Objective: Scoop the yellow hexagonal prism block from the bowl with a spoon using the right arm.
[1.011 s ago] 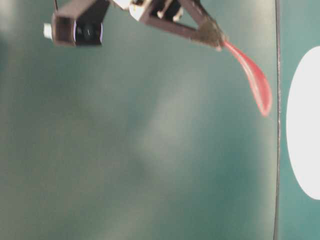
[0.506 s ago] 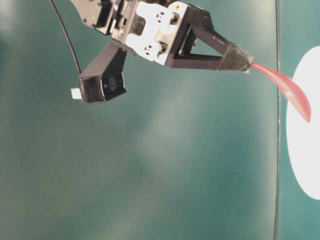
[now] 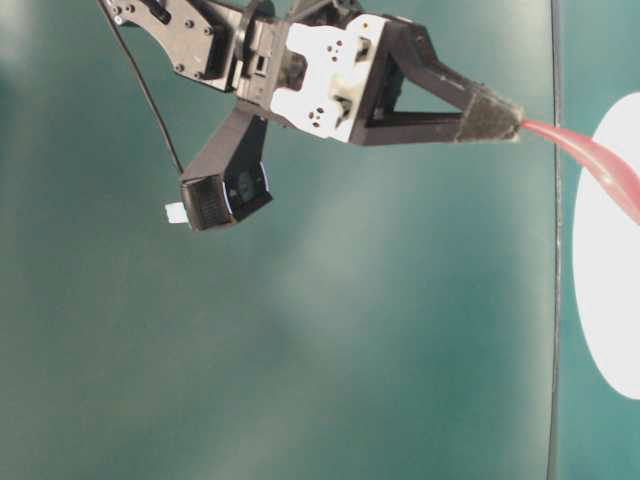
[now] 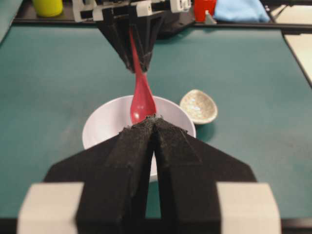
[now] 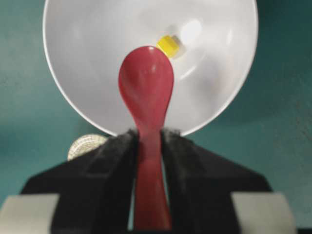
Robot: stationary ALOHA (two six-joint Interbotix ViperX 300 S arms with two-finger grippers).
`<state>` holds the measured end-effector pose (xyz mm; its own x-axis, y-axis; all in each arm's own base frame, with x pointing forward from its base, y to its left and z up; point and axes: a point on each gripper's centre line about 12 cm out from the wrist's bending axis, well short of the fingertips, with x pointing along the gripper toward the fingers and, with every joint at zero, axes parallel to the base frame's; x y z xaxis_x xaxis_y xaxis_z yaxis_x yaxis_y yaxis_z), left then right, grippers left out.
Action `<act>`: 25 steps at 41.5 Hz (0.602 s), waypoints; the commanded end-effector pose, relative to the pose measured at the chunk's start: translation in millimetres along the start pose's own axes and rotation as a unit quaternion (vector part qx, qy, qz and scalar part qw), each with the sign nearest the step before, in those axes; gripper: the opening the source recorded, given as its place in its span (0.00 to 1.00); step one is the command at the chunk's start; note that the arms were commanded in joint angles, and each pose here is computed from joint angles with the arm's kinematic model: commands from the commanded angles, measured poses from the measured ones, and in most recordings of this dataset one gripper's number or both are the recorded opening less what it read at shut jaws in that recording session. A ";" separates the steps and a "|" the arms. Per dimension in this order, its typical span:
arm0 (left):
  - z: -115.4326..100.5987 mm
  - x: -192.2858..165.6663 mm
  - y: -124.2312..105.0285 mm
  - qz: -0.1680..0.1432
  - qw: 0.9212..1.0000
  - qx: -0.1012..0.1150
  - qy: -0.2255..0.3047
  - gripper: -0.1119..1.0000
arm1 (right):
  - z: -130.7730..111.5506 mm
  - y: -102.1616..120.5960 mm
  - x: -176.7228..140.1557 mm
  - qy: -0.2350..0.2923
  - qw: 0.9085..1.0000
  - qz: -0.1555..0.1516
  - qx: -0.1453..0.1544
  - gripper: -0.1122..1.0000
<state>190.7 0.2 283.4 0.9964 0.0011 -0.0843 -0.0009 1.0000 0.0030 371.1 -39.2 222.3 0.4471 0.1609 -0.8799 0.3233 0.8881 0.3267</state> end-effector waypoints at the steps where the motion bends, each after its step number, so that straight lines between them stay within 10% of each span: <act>1: 11.4 1.7 0.3 0.001 1.000 0.002 -0.013 0.12 | 7.0 3.1 -6.6 -0.012 1.000 0.003 -0.002 0.32; 25: 11.9 1.1 0.3 0.001 1.000 0.000 -0.015 0.12 | 3.9 -3.8 15.6 0.014 1.000 -0.006 0.004 0.32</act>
<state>190.7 0.2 283.4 0.9964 0.0010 -0.0843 -0.0006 1.0000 0.0045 376.5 -40.2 196.4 0.3851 0.1726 -0.9066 0.3451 0.8841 0.3149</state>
